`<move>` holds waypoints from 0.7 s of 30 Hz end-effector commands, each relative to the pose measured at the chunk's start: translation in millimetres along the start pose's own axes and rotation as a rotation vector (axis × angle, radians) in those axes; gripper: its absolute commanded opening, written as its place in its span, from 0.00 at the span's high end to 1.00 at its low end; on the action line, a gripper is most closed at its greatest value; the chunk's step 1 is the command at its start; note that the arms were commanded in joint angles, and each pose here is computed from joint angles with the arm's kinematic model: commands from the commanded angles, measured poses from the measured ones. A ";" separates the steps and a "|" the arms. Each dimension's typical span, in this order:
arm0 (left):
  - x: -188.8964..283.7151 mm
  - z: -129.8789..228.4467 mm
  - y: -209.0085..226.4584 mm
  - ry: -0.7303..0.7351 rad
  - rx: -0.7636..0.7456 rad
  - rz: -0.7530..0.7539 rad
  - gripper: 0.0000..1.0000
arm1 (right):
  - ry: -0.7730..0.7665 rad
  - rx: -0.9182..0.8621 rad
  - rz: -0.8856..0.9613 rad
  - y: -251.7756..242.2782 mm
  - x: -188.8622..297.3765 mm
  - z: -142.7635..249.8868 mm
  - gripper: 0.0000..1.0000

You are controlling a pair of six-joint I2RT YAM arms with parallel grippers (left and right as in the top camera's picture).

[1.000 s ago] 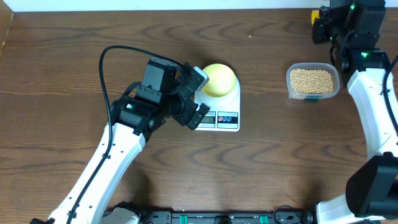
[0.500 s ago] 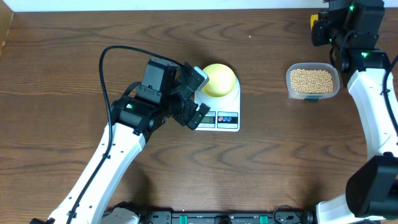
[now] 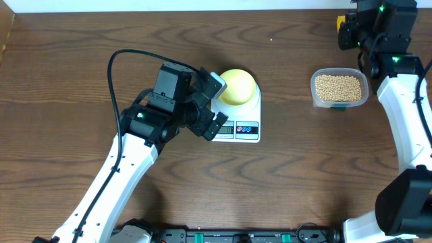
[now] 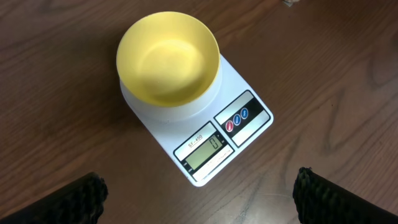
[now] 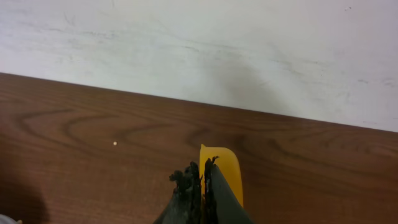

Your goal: Scoop item into bowl and weigh 50g on scale

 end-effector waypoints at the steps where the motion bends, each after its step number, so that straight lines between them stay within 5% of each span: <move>1: -3.6 3.3 0.1 0.014 -0.010 0.012 0.03 | -0.030 -0.025 0.005 -0.7 6.4 -10.5 0.99; 21: -3.6 3.3 0.1 0.014 -0.010 0.012 0.02 | -0.015 -0.073 -0.036 3.9 6.4 -7.6 0.99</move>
Point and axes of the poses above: each gripper's point midway between its finger pads, its own x axis back along the fingers, its own y axis along the line the jaws close on, z = x × y, the point moved 7 cm from there along x, back along the fingers, and after that the axes turned 2 degrees about x, right-handed, at the moved point
